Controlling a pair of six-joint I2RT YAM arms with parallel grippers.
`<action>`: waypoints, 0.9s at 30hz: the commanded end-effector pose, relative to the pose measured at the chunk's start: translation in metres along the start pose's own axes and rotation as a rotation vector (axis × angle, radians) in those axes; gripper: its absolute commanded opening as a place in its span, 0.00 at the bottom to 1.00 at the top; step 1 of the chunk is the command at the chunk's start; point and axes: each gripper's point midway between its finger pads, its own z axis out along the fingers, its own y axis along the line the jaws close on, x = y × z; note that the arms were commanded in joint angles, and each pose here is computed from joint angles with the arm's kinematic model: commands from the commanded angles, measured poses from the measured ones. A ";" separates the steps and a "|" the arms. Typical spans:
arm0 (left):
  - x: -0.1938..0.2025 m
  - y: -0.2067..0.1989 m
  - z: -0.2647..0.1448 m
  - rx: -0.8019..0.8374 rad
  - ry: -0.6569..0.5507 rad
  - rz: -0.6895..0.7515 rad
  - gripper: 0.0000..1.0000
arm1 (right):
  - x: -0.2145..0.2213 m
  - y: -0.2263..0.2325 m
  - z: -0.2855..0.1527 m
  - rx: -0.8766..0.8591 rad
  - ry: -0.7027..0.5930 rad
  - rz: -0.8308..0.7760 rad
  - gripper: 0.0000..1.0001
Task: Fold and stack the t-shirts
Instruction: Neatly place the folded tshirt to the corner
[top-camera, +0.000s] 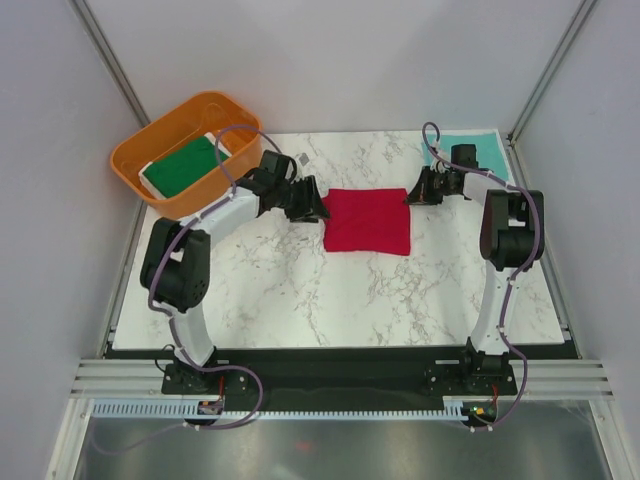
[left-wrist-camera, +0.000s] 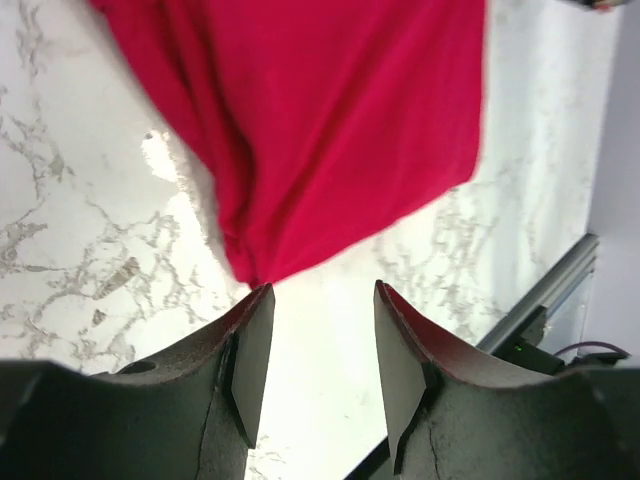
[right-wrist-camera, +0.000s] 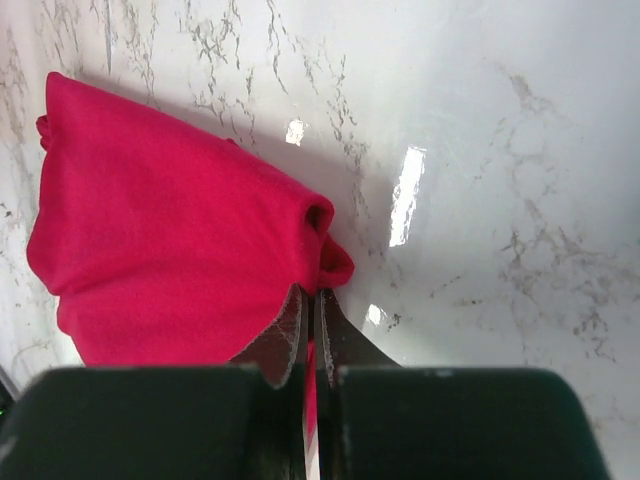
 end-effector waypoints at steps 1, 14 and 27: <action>-0.031 -0.054 -0.049 0.116 -0.115 0.066 0.53 | -0.022 0.004 -0.025 0.100 -0.065 -0.081 0.00; 0.000 -0.046 -0.074 0.091 -0.031 0.150 0.57 | -0.047 -0.001 -0.061 0.295 -0.098 -0.167 0.00; 0.012 -0.054 -0.092 0.123 -0.037 0.183 0.57 | -0.097 -0.010 -0.102 0.525 -0.178 -0.298 0.00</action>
